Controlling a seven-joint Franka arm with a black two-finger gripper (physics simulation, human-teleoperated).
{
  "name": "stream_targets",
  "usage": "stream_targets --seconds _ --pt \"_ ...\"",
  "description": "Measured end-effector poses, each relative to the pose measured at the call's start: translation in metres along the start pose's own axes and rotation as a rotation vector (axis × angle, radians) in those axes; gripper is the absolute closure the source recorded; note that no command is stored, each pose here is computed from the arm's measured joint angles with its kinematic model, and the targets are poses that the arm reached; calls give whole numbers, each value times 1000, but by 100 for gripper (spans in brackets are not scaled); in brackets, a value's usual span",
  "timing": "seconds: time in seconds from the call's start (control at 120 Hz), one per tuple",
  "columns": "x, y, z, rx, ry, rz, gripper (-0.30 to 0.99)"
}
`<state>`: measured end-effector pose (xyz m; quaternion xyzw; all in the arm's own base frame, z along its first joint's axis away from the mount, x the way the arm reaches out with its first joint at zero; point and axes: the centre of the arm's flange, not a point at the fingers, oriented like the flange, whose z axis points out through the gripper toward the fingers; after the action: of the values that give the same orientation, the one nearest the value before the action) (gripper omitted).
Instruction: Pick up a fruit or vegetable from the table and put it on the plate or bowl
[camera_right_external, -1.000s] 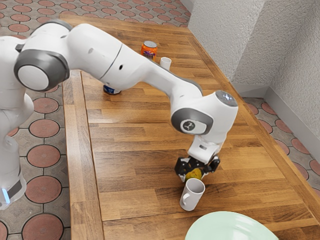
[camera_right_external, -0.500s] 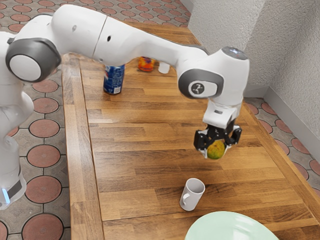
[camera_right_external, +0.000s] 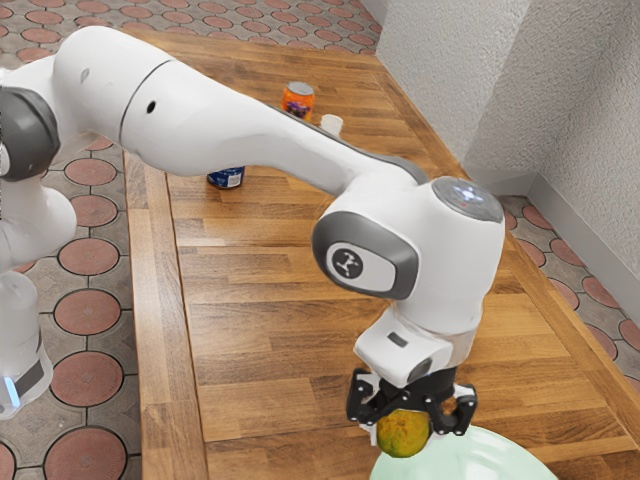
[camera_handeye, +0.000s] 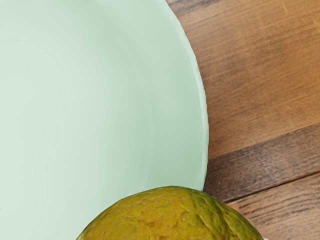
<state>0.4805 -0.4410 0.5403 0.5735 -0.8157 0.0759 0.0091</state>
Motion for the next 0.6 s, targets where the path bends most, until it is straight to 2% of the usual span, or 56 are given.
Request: stream_targets --seconds 0.158,0.292,0.492,0.6 --pt "31 -18 14 39 4 28 37" --pt "24 -33 10 93 19 7 36" --pt "43 -44 27 169 86 6 36" --pt "39 -53 33 208 106 -12 37"
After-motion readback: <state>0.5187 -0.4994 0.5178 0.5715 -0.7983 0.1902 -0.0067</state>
